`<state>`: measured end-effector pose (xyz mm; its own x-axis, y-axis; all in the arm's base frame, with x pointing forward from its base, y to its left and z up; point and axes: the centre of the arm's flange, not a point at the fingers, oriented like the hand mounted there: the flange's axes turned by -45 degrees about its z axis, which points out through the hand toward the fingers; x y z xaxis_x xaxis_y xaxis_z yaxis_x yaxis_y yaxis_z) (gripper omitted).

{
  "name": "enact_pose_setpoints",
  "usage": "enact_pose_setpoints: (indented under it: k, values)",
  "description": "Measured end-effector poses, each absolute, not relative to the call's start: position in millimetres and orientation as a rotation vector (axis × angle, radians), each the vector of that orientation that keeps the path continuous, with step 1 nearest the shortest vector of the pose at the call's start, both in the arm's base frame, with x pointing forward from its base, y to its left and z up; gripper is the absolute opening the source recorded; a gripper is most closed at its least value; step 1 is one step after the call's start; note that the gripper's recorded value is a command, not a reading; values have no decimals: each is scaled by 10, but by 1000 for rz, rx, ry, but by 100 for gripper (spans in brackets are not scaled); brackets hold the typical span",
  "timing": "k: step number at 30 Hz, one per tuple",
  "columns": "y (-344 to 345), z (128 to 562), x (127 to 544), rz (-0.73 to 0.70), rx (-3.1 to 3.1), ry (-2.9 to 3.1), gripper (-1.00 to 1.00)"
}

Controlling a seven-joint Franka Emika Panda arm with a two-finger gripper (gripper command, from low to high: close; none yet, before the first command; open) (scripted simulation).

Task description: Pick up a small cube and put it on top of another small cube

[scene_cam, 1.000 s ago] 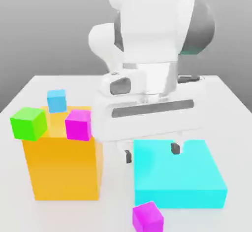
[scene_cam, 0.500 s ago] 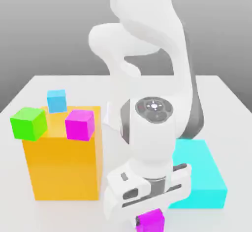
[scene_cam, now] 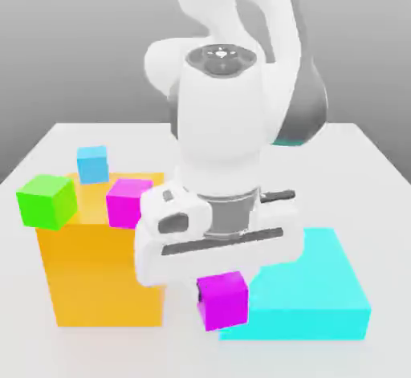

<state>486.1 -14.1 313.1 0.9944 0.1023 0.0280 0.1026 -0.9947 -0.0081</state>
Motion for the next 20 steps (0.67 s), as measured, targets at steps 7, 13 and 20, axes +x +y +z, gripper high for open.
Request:
enact_pose_setpoints:
  k: [7, 13, 20]
  values:
    - [-642, 4096, 4483, -54, -3135, 329, -100]
    - [-1010, 4555, 3960, -15, -3039, 815, -100]
    - [-1037, 3964, 3913, -1, -3015, 865, 100]
